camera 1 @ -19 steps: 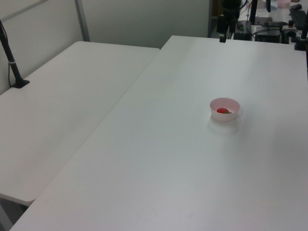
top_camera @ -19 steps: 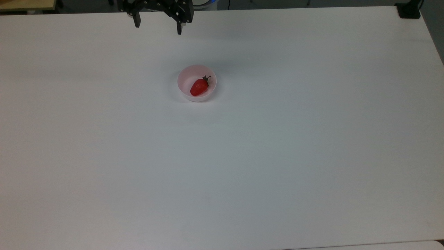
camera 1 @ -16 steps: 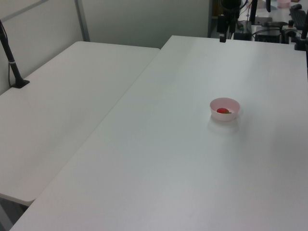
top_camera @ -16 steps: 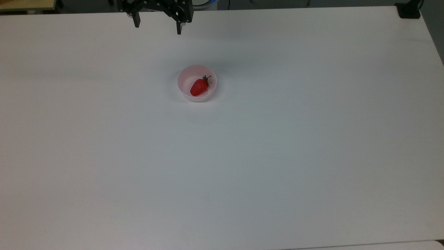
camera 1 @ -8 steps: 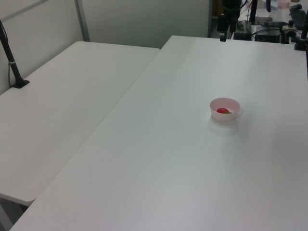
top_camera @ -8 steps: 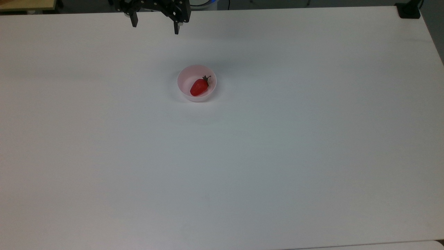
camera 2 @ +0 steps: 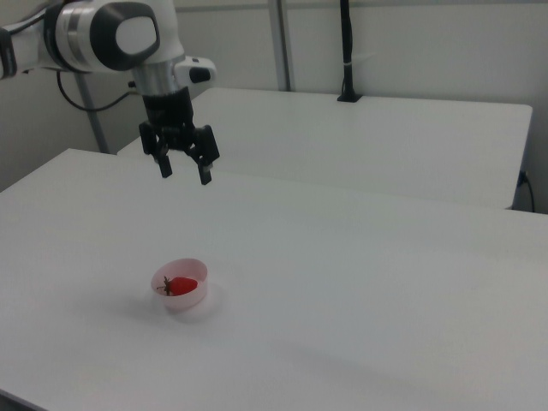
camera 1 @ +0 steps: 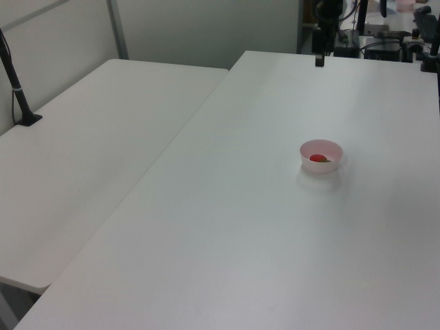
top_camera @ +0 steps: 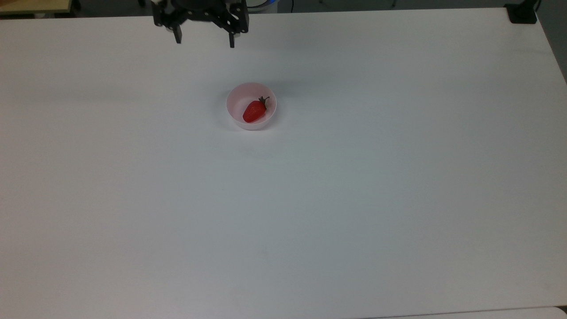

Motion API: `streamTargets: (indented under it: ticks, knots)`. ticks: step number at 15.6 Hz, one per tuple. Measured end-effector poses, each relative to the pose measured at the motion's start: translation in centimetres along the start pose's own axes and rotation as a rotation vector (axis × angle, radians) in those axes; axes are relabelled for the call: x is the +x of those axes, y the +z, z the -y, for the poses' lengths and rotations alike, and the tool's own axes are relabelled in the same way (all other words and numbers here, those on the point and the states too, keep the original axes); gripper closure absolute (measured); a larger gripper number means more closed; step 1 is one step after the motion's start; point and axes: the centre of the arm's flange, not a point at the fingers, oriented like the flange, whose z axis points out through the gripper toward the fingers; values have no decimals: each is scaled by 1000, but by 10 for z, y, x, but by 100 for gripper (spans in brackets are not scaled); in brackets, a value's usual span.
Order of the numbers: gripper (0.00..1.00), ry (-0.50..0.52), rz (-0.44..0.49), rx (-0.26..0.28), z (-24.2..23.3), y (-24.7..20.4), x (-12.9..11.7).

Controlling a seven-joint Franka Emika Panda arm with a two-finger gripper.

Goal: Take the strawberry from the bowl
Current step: 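Move the open gripper over the pink bowl and lower it inside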

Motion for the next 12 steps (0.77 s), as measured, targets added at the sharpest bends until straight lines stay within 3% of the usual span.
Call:
streamTargets:
  ticks: [5,7,12]
  knots:
    - [0,-116,122,-3,39,60,-1]
    - [11,-115,176,3,50,92,2]
    - [12,145,126,-11,72,159,14]
